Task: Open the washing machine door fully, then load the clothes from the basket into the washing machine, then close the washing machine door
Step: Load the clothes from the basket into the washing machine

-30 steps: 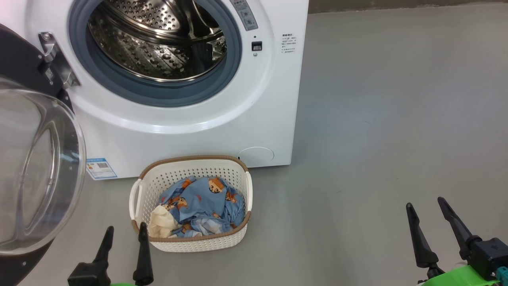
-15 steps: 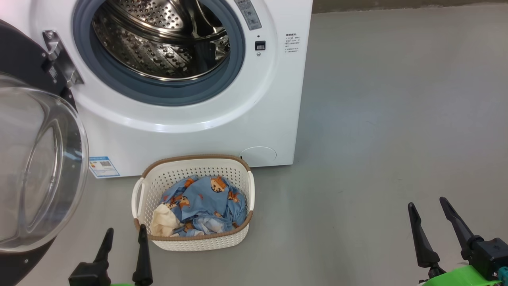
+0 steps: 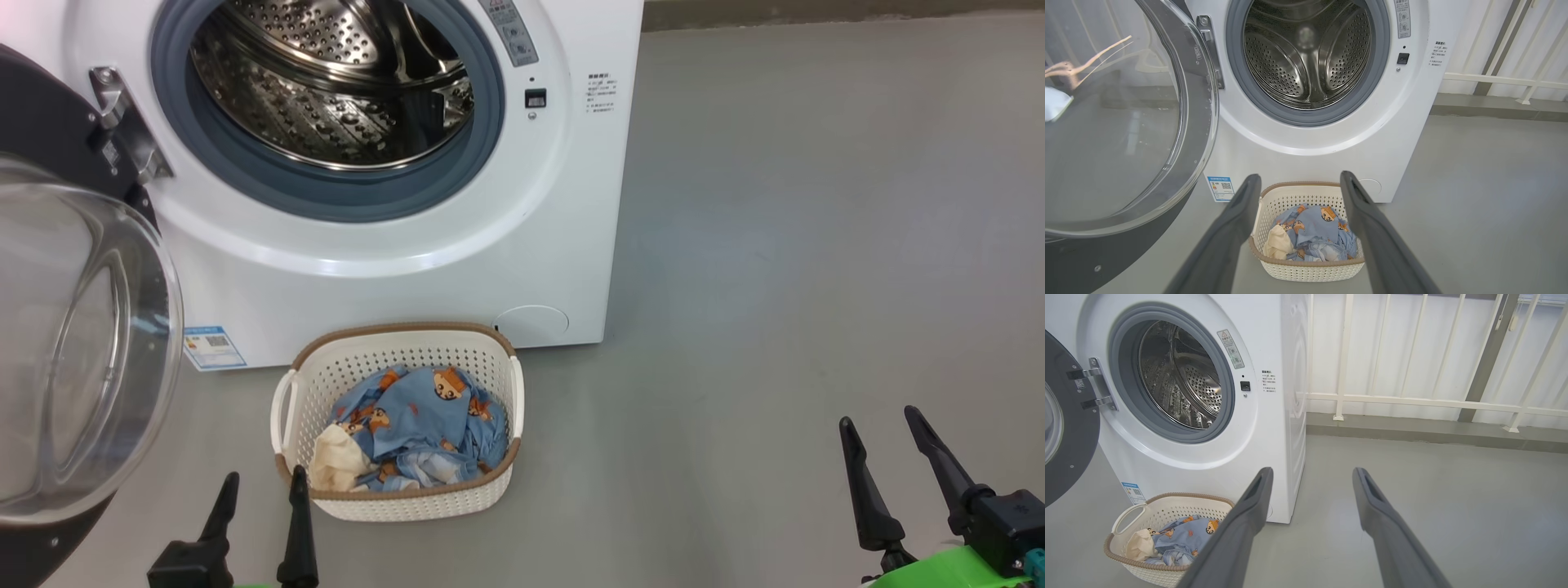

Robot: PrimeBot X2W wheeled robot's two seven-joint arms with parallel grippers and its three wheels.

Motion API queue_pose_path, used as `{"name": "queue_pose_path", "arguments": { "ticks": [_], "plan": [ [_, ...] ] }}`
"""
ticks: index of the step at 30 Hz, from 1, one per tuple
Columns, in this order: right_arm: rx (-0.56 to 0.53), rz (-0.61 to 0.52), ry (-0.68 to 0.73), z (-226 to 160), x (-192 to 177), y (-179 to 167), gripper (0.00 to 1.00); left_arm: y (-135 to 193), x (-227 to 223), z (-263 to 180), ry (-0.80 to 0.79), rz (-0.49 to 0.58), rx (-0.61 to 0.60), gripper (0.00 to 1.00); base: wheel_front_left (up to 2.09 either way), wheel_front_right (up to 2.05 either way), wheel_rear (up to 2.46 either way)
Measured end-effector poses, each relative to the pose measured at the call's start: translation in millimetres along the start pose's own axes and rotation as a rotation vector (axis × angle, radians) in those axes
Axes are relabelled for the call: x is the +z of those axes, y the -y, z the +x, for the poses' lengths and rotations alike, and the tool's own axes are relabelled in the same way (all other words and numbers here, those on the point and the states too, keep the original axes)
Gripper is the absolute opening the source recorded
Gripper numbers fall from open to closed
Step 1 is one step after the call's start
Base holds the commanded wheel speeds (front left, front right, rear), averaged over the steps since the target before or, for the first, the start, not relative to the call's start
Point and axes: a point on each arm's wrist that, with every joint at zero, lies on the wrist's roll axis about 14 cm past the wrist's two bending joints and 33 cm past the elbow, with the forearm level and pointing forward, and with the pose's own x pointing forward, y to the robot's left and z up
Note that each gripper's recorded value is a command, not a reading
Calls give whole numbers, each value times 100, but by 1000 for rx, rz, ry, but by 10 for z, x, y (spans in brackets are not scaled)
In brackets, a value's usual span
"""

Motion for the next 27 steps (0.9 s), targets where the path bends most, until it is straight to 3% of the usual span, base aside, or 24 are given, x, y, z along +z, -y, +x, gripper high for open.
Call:
{"name": "queue_pose_path", "arguments": {
  "ticks": [17, 27],
  "plan": [
    [2, 0, 1, -13, 4, -5, 100, 27, 9, -11, 2, 10, -19, 100, 156, -167, 11],
    [8, 3, -9, -8, -30, -27, 100, 37, 32, 16, 11, 13, -25, 100, 64, -64, 0]
  ]
}}
